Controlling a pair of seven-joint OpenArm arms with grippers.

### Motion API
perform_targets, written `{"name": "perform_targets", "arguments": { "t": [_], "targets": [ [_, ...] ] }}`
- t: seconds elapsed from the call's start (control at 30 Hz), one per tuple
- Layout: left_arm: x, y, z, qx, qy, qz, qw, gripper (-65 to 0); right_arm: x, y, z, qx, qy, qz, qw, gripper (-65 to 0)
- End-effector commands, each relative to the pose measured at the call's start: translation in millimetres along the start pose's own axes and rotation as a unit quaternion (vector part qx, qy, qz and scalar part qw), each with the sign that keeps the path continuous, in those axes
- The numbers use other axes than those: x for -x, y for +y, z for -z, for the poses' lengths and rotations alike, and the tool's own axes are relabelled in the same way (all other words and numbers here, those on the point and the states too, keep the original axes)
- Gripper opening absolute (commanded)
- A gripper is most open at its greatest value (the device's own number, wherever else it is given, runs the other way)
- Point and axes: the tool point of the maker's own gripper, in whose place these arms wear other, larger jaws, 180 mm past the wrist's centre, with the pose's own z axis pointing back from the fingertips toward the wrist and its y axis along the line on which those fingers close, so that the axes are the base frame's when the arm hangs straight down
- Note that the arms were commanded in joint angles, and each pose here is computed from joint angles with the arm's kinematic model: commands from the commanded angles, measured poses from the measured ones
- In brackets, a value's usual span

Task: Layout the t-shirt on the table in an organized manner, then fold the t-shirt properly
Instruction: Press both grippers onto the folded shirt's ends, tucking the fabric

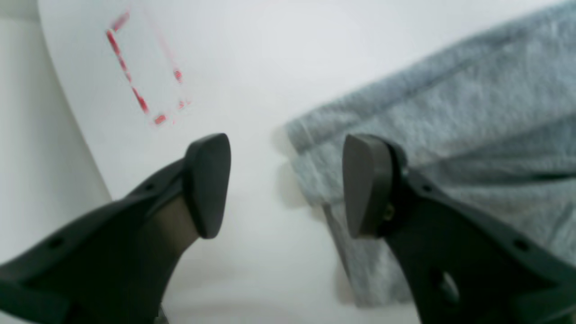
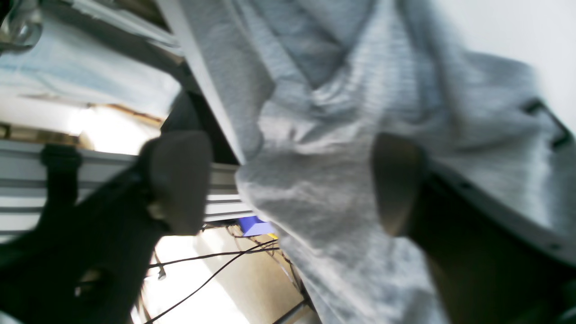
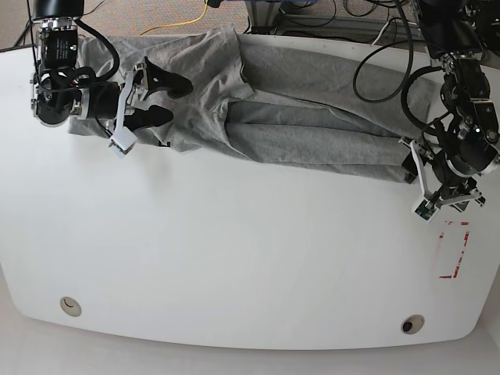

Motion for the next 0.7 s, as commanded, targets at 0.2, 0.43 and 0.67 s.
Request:
{"name": "perform_targets", "arguments": {
  "t": [0.2, 0.43, 0.67],
  "targets": [
    [36.4, -0.5, -5.9, -0.008, 0.031, -0.027, 0.999, -45.0, 20.1, -17.1, -8.7, 0.060, 0.025, 0.007, 0.9979, -59.5],
    [66.9, -17.9, -4.3, 0.012, 0.057, -0.037, 0.998, -49.0, 55.3, -39.3, -12.6, 0.132, 0.089, 0.014, 0.9871, -55.5],
    [82.6, -45.3, 0.4, 0.044, 0.042, -0.042, 0.997, -49.0, 71.3, -56.3, -18.6, 0.191, 0.109, 0.010, 0.9754, -55.5]
  ]
}}
